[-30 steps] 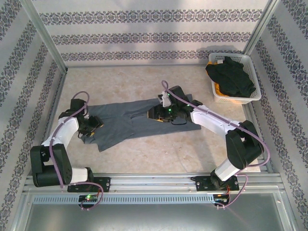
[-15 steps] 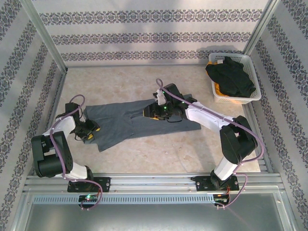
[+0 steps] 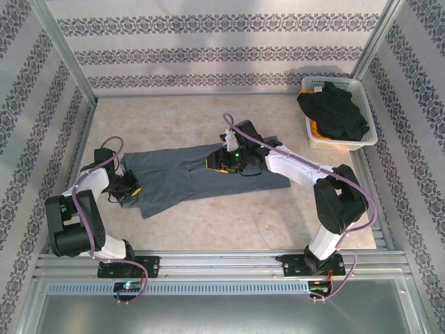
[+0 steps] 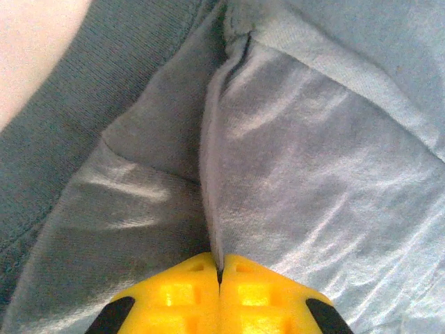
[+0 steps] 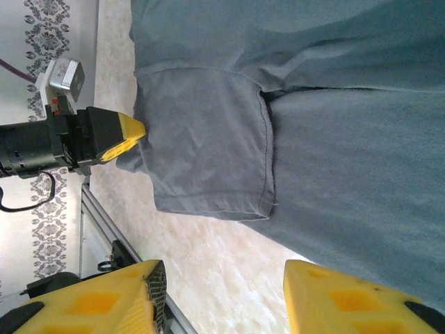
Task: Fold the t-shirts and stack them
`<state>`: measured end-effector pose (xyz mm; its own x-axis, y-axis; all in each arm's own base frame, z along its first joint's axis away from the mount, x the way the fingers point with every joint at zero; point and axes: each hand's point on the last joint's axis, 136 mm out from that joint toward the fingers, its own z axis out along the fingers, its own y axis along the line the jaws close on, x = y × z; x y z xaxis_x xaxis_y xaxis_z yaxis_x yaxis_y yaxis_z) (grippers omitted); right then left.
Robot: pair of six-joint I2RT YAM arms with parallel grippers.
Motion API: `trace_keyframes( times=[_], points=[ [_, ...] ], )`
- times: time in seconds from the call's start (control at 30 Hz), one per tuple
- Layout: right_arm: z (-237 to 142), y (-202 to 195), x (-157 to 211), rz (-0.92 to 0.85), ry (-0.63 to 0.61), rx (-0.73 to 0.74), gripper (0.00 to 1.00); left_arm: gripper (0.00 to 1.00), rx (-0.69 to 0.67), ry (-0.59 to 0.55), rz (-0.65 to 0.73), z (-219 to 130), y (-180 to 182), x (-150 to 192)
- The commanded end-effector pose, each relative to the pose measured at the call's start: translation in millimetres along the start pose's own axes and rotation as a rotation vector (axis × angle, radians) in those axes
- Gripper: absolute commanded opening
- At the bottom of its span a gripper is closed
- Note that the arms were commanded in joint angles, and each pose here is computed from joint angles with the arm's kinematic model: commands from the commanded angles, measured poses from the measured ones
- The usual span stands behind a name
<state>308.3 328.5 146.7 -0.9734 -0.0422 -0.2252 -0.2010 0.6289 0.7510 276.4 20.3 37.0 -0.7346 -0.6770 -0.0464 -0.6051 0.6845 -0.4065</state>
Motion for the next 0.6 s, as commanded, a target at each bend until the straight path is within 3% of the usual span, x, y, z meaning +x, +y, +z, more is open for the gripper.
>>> trace_keyframes(
  times=[0.0, 0.2, 0.57],
  points=[
    [-1.8, 4.7, -6.5, -0.011, -0.005, -0.007, 0.49, 0.0, -0.01, -0.057, -0.006, -16.1, -3.7, -10.0],
    [-4.3, -0.7, -12.0, 0.009, -0.018, -0.004, 0.49, 0.0, 0.003, -0.131, -0.038, -40.1, -19.2, -30.3],
    [-14.6, -8.2, -18.5, 0.037, -0.038, -0.007, 0.48, 0.0, -0.022, -0.162, -0.052, -42.7, -32.4, -67.9]
  ],
)
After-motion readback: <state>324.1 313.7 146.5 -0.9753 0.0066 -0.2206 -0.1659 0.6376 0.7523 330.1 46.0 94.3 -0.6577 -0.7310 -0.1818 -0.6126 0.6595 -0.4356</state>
